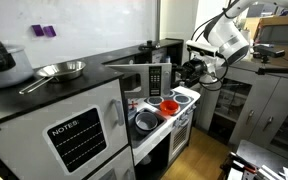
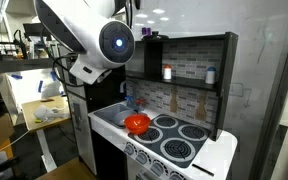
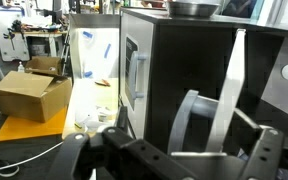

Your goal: Open the microwave

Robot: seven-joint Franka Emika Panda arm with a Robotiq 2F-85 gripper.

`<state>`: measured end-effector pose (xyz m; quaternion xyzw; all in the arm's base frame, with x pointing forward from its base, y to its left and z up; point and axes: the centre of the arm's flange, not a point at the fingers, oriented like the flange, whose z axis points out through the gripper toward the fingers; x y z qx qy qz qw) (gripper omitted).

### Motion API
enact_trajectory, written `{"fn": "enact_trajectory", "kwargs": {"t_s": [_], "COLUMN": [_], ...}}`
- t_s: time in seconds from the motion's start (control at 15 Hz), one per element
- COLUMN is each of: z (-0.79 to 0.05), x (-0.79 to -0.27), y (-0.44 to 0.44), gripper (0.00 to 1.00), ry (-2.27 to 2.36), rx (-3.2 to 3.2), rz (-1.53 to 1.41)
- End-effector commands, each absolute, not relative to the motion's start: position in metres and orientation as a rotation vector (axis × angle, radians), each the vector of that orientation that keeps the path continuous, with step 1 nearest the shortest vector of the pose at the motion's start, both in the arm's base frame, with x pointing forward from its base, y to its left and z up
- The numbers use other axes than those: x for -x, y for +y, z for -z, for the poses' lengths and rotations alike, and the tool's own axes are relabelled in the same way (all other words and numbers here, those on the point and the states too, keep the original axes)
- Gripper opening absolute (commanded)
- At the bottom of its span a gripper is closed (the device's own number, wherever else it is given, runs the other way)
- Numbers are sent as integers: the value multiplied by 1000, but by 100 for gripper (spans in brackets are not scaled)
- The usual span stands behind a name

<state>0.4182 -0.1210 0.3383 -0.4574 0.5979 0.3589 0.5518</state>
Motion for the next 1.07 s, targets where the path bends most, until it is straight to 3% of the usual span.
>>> {"fn": "enact_trajectory", "kwargs": {"t_s": [0.0, 1.0], "z": [-346, -357], "x": [-399, -436], "y": [-114, -78], "gripper": [100, 100], "ry": [1394, 1294], "rx": [1104, 1236], "rz": [-836, -903]}}
